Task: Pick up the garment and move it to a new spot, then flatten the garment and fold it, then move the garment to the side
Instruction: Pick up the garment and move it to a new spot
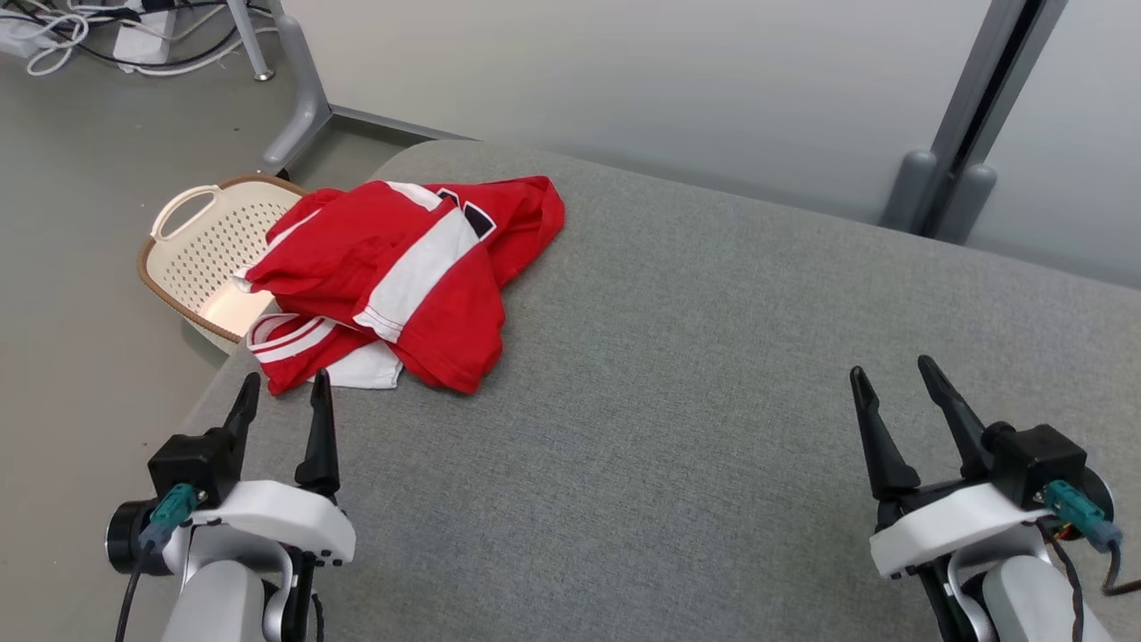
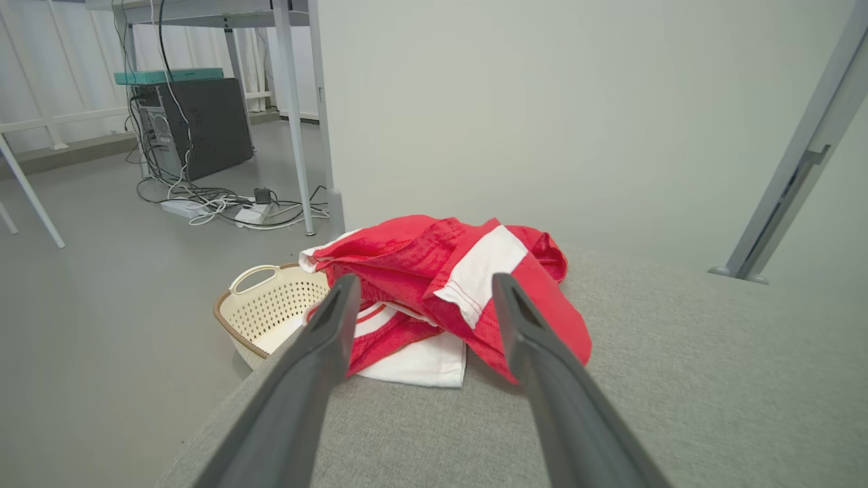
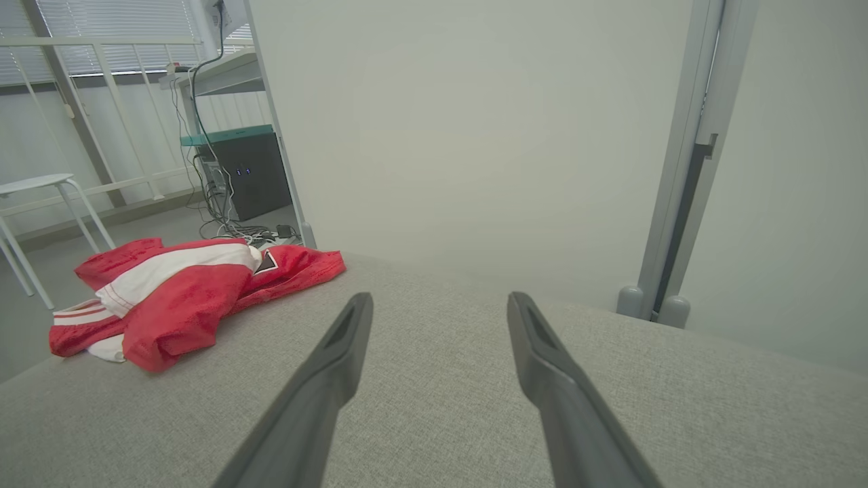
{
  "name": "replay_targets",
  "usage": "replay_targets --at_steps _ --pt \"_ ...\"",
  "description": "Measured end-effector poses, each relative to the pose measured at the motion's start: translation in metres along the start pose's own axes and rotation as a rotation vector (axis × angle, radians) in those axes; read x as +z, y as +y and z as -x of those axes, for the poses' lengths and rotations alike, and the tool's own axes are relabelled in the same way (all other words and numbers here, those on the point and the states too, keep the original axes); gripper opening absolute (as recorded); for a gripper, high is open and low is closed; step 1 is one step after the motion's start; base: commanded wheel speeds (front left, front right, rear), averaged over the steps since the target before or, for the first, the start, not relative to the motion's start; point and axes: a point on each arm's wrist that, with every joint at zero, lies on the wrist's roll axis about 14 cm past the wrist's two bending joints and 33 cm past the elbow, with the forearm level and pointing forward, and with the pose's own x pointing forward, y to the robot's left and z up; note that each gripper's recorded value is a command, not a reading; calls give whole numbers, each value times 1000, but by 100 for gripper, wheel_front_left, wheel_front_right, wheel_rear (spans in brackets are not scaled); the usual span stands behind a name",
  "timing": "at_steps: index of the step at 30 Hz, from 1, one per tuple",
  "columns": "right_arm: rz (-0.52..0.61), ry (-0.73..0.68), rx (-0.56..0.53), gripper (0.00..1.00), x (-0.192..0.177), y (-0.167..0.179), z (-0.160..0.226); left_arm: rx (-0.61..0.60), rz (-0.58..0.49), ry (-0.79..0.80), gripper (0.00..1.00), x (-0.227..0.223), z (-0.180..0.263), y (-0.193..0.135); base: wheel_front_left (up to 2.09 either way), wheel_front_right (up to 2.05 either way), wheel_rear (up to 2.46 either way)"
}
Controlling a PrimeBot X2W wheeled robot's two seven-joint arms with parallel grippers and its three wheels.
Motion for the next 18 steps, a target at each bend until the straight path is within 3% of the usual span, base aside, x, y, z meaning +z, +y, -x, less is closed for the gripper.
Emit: replay_targets --at_steps 9,13,18 --pt "12 15 -21 100 -6 -39 -23 -31 -2 185 100 -45 -63 -27 0 0 0" --pt "-1 55 -64 100 -29 -68 -23 -4 2 326 100 -86 -87 -30 0 0 0" --pt "-16 86 -110 100 -46 -87 -16 19 24 374 100 -102 -103 -33 0 0 0"
